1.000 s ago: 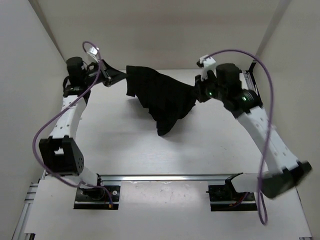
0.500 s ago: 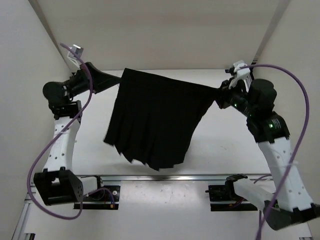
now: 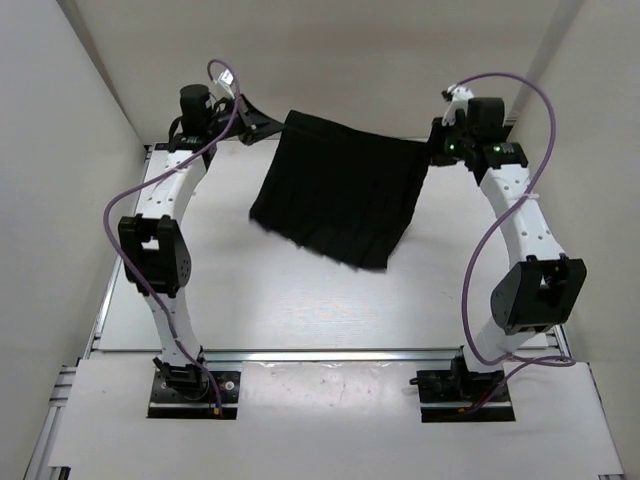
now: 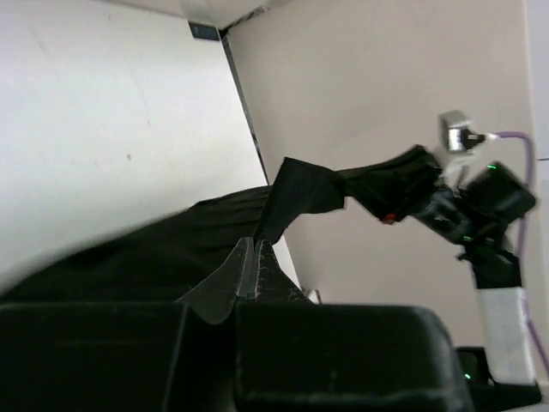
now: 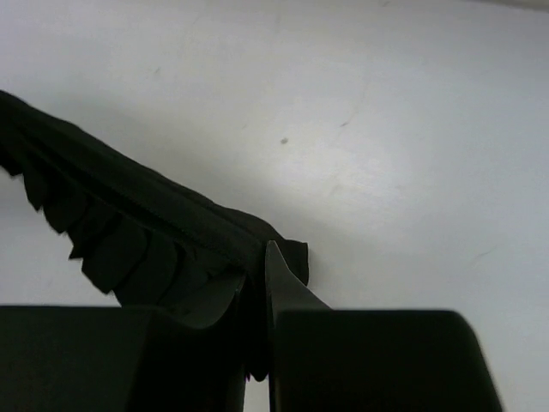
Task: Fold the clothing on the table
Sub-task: Flatten the skirt out
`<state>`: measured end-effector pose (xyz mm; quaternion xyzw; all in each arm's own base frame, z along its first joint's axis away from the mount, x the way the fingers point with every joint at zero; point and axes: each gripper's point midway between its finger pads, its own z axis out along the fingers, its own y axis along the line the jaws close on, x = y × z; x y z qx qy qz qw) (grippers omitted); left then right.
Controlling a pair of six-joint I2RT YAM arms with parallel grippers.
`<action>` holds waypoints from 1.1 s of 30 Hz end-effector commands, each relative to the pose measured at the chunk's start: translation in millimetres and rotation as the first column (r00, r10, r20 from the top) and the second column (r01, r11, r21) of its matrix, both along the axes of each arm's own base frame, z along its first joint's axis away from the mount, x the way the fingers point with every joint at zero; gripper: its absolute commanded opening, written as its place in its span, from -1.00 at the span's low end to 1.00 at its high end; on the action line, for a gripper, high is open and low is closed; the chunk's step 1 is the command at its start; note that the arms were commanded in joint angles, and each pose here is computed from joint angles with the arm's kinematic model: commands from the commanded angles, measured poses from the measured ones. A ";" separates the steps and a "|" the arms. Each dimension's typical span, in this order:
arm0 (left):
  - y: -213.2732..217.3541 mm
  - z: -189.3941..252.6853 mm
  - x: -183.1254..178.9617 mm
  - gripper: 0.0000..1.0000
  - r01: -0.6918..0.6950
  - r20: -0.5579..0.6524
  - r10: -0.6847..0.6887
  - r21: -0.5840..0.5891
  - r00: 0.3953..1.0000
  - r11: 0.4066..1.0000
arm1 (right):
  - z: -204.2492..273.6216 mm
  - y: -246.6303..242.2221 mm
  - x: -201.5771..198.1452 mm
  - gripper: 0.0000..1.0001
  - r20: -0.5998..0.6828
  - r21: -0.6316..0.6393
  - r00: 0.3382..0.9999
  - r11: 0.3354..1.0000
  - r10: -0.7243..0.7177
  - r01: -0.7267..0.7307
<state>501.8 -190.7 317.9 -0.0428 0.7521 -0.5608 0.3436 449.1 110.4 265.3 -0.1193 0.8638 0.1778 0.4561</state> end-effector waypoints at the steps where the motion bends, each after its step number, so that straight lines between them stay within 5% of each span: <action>1: 3.6 55.5 16.5 -1.00 -0.078 0.143 0.071 0.043 0.987 0.996 | 101.7 -40.3 24.2 -1.00 0.259 -0.024 0.954 0.986 -0.153 0.165; 8: 36.3 87.6 -7.3 -1.00 -0.098 0.218 0.099 -0.012 0.971 0.995 | 162.9 -29.0 -10.6 -1.00 0.431 -0.021 0.898 0.994 -0.086 0.106; 12: 50.9 44.6 -34.6 -1.00 -0.111 0.128 0.110 0.000 0.986 0.994 | 97.1 -21.1 -52.7 -1.00 0.343 -0.040 0.937 0.996 -0.063 0.082; 17: 15.5 -50.8 -114.1 -1.00 0.002 -0.053 0.000 0.036 0.999 0.999 | -32.4 -9.5 -134.3 -1.00 0.045 -0.003 0.998 0.999 -0.038 0.039; 21: -10.3 -53.6 -177.9 -1.00 0.119 -0.056 -0.117 0.038 0.992 0.992 | -24.0 15.2 -202.9 -1.00 0.078 0.039 0.995 0.998 0.055 -0.058; 27: -5.2 58.6 -229.0 -1.00 0.213 0.206 -0.211 0.010 0.956 0.977 | 58.9 17.5 -262.7 -1.00 0.290 0.103 0.955 0.991 0.056 -0.089; 33: 4.6 114.8 -237.1 -1.00 0.163 0.364 -0.196 0.119 0.911 0.979 | 101.3 11.0 -254.4 -1.00 0.392 0.009 0.919 0.999 0.045 -0.052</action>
